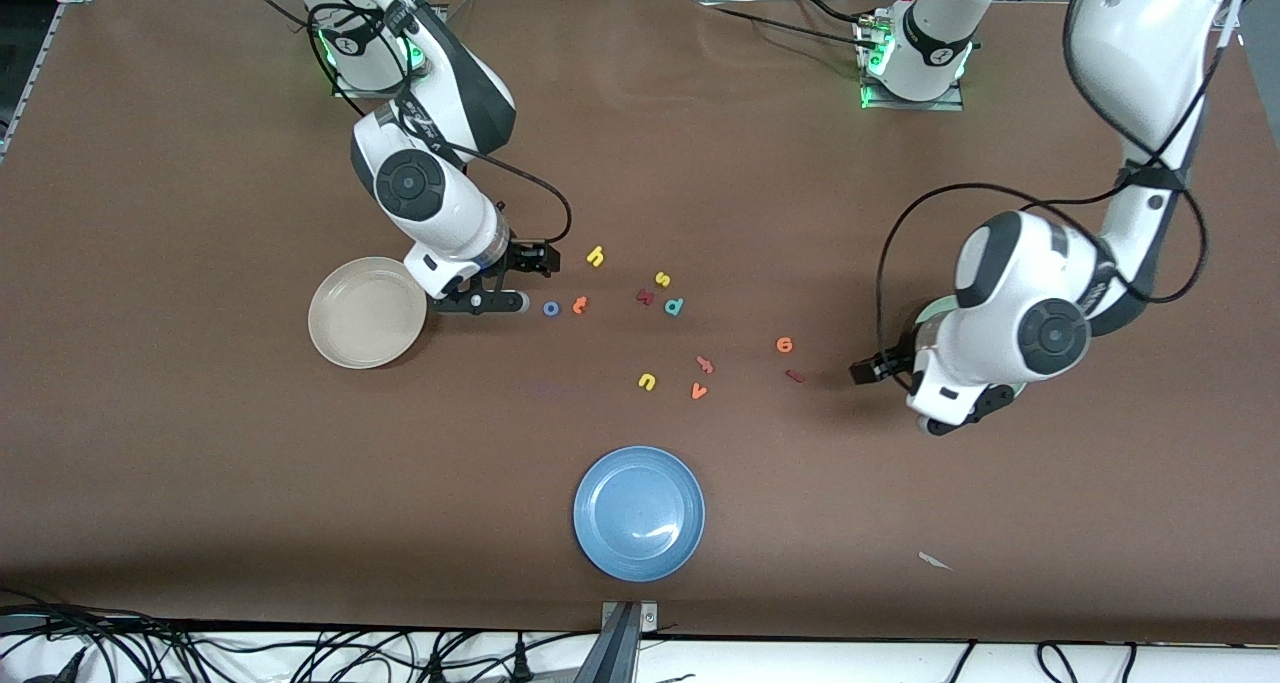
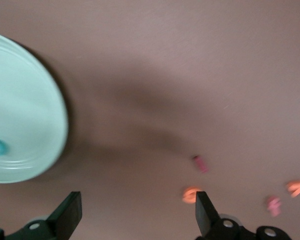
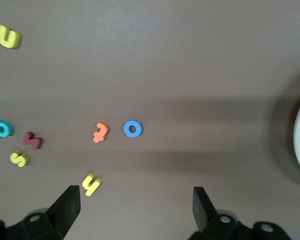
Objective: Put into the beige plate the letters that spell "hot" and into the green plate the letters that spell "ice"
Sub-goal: 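Move the left gripper to the pink i while the right gripper reaches the blue o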
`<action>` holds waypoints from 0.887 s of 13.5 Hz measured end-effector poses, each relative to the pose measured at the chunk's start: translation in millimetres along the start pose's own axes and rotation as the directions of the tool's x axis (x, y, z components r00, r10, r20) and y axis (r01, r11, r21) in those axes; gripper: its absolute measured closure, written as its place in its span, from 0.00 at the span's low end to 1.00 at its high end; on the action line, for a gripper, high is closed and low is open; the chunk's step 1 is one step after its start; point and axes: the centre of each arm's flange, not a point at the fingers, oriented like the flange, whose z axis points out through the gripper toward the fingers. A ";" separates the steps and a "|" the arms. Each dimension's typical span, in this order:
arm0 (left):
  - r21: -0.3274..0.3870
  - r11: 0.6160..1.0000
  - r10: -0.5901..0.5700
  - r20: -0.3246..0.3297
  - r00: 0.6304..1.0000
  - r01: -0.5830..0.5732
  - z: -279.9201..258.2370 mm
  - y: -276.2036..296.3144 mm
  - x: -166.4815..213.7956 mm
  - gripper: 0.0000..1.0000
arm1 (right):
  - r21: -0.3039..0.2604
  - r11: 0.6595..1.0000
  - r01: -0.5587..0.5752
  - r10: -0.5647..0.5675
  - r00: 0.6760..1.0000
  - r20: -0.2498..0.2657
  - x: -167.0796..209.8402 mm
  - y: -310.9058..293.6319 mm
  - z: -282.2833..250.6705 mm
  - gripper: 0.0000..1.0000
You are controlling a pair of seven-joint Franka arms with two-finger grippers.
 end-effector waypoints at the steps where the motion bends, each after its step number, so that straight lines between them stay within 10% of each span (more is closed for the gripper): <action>1: -0.029 0.998 -0.047 -0.018 0.999 0.046 9.7 12.6 0.1 0.00 | -0.015 1.000 0.022 -0.023 1.000 -0.011 0.5 -2.7 7.9 0.00; 6: -0.128 0.981 -0.158 -0.060 0.986 0.149 59.9 55.9 -8.9 0.00 | -0.081 0.990 0.118 -0.124 0.990 -0.066 -8.7 -29.5 42.9 0.00; 12: -0.002 0.988 -0.155 -0.067 0.986 0.155 81.4 54.1 -13.5 0.03 | -0.052 0.989 0.135 -0.139 0.987 -0.081 -3.2 -32.0 74.3 0.00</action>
